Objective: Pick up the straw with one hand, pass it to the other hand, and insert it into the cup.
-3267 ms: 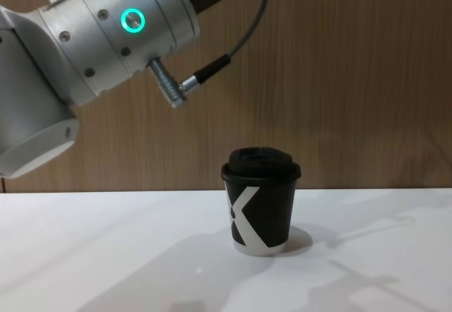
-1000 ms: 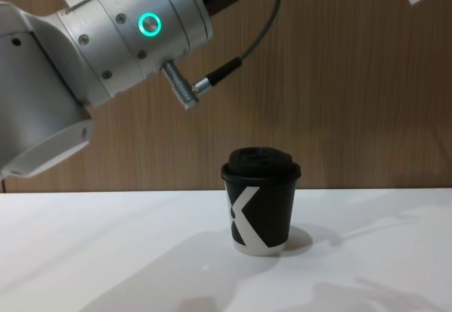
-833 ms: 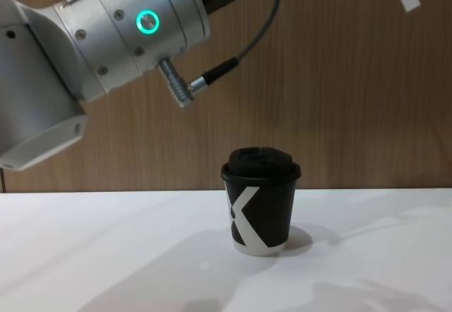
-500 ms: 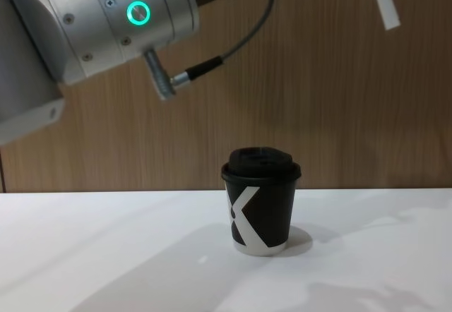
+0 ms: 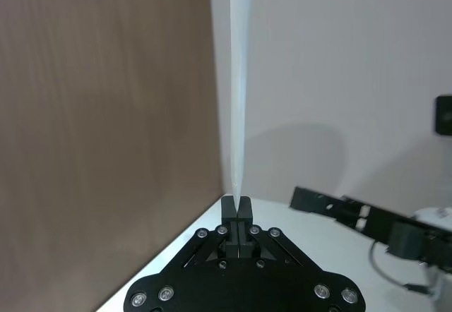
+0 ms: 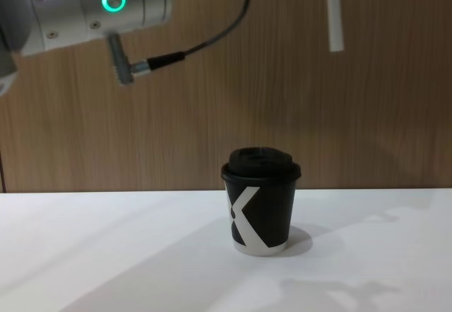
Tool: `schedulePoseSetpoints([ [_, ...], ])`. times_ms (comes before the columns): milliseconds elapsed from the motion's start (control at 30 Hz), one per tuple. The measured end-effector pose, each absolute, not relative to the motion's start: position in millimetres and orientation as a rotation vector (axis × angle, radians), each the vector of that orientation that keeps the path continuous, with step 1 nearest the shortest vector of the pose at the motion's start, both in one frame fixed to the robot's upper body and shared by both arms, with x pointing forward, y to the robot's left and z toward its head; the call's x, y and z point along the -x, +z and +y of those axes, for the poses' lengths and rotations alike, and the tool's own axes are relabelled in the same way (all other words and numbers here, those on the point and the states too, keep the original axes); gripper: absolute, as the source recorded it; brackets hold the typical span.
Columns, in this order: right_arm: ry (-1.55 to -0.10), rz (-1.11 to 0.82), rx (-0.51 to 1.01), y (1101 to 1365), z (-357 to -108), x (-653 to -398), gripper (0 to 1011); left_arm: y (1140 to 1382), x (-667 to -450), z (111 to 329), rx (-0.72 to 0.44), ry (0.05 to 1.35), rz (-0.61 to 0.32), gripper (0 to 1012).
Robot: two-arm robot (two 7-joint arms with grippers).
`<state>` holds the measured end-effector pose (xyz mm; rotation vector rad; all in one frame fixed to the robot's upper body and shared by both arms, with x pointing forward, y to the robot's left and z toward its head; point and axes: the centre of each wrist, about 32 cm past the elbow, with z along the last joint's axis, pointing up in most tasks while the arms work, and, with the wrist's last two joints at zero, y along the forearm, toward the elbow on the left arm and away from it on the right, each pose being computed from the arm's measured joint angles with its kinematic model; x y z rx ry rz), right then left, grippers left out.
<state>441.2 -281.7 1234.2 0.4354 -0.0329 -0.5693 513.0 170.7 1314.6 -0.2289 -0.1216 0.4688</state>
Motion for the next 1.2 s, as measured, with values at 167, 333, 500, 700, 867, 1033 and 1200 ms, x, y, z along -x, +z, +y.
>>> schedulePoseSetpoints([
  [167,-0.569,-0.033,-0.435,1234,-282,-441,1001,1318,-507,173,0.187,0.530,-0.166,5],
  [333,-0.569,-0.033,-0.435,1234,-282,-441,1001,1319,-501,176,0.142,0.605,-0.211,4],
  [500,-0.569,-0.033,-0.435,1234,-282,-441,1001,1316,-497,177,0.104,0.684,-0.245,5],
  [700,-0.569,-0.033,-0.435,1234,-282,-441,1001,1309,-495,178,0.080,0.738,-0.258,5],
  [867,-0.569,-0.033,-0.435,1234,-282,-441,1001,1301,-496,178,0.067,0.768,-0.243,5],
  [1033,-0.569,-0.033,-0.435,1234,-282,-441,1001,1294,-499,178,0.068,0.781,-0.210,5],
  [1200,-0.569,-0.033,-0.435,1234,-282,-441,1001,1288,-503,178,0.085,0.781,-0.169,4],
])
